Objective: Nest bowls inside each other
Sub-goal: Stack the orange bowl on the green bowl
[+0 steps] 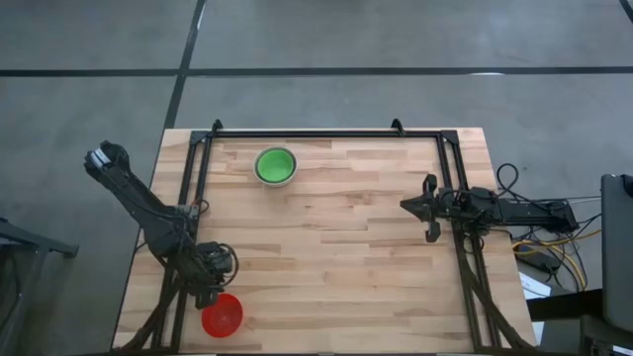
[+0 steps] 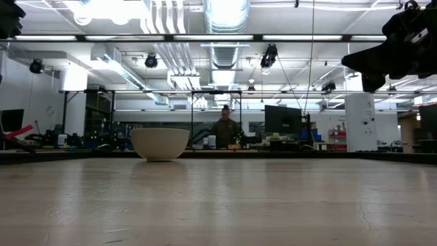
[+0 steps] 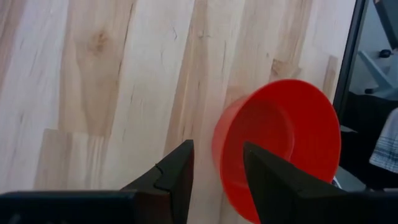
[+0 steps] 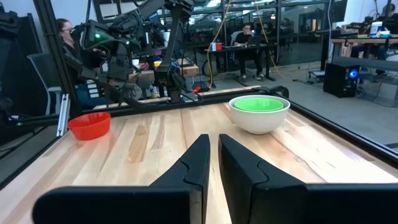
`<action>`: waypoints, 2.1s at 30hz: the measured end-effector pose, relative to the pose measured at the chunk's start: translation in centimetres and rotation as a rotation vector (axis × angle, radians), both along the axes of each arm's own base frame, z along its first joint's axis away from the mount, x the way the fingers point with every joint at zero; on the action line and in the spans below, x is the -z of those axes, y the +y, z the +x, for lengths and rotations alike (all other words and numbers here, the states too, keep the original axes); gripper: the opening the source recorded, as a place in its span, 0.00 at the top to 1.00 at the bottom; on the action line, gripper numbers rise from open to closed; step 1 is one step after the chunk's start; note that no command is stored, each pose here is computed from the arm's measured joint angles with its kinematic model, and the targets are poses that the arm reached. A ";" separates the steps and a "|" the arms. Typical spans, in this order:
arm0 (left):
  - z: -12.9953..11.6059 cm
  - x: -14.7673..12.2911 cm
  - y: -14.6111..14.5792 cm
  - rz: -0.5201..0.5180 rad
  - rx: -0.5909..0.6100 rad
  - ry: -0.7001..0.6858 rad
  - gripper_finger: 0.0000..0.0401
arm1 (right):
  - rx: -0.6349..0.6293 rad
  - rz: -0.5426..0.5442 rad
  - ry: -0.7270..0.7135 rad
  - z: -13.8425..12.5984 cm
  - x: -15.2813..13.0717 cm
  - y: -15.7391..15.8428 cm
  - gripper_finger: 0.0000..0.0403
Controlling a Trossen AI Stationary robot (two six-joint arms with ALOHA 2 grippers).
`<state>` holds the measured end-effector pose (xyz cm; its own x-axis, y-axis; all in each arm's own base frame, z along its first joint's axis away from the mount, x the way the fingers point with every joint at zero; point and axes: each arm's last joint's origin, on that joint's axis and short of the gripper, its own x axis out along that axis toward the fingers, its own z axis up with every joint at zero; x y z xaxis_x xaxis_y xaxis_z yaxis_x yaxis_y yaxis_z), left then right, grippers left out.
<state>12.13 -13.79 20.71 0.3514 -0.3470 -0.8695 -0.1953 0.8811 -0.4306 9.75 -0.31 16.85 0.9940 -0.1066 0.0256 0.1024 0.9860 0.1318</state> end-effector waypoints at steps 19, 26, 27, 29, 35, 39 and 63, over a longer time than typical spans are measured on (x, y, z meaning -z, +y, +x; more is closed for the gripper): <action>0.4 1.0 -1.2 -0.012 0.027 0.003 0.64 | 0.000 0.000 0.000 0.0 0.0 0.0 0.92; 0.8 1.6 -1.7 -0.001 0.030 0.012 0.64 | 0.000 -0.001 0.000 0.0 0.0 0.0 0.92; 0.8 1.8 -1.8 0.003 0.030 0.017 0.64 | 0.000 -0.001 0.000 0.0 0.0 0.0 0.92; 0.9 2.0 -1.9 0.012 0.031 0.026 0.64 | 0.000 0.000 0.000 0.0 0.0 0.0 0.92; 1.2 2.9 -2.3 0.035 0.027 0.060 0.64 | 0.000 0.000 0.000 0.0 0.0 0.0 0.92; 1.3 3.4 -2.4 0.050 0.015 0.080 0.64 | 0.000 0.000 0.000 0.0 0.0 0.0 0.92; 1.7 4.6 -2.9 0.061 -0.055 0.131 0.70 | 0.000 -0.001 0.000 0.0 0.0 0.0 0.92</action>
